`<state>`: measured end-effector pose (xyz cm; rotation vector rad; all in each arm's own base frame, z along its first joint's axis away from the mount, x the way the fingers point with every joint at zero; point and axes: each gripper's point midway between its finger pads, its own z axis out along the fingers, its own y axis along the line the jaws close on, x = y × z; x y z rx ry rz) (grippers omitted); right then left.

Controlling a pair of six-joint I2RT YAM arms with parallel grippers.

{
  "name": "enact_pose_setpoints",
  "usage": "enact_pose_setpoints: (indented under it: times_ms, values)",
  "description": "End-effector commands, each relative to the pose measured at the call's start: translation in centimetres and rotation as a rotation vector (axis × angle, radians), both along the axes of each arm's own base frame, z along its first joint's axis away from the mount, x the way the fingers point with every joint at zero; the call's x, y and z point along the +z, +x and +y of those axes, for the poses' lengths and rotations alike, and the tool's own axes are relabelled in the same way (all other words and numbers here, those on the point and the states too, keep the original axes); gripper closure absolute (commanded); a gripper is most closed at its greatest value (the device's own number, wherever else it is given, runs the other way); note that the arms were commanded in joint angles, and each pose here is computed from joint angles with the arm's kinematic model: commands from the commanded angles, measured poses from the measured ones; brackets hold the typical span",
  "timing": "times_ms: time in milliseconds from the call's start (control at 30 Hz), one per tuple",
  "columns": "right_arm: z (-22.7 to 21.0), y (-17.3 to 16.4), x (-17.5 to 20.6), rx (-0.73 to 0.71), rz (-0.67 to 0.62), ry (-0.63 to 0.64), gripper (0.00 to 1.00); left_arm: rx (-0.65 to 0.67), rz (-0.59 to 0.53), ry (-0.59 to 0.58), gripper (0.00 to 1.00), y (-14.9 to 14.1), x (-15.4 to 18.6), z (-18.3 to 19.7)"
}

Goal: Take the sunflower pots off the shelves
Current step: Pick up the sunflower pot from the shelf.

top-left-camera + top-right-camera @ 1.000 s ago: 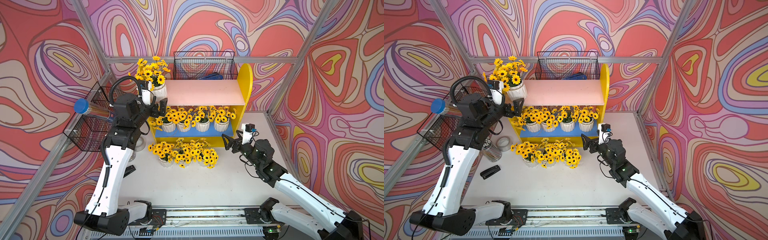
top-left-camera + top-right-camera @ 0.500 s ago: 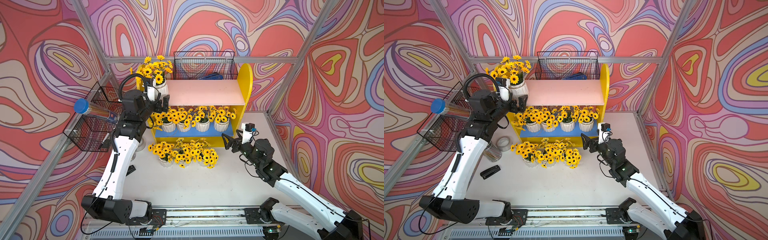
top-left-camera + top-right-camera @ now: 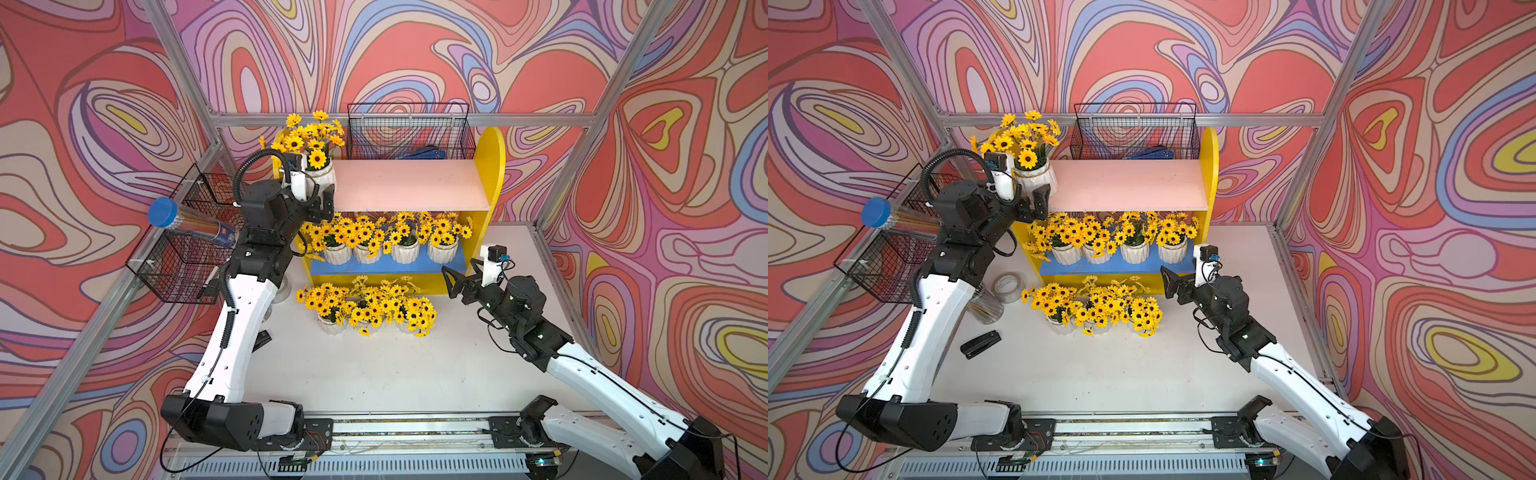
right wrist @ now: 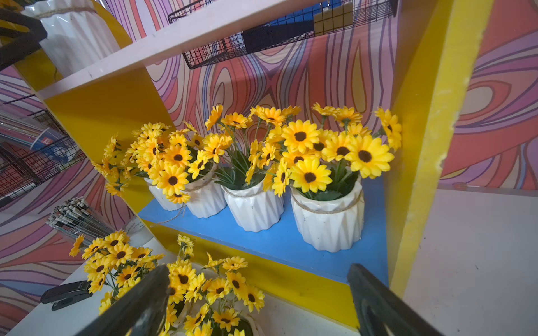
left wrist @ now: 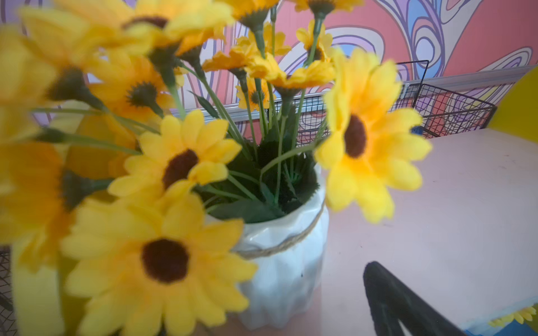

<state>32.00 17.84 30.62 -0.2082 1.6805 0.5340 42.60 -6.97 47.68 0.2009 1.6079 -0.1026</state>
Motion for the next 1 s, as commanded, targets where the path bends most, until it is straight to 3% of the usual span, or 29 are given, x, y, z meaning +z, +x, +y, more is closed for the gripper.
enact_pose_setpoints:
  times_ms: [0,967]
  values:
    - [-0.1,0.0,1.3,0.004,-0.024,0.004,0.02,0.023,-0.063,0.013,0.00,0.7,2.0,0.5]
    - [0.3,0.3,1.0,0.014,-0.028,-0.005,0.02,0.124,-0.085,0.052,0.00,4.4,2.5,1.7]
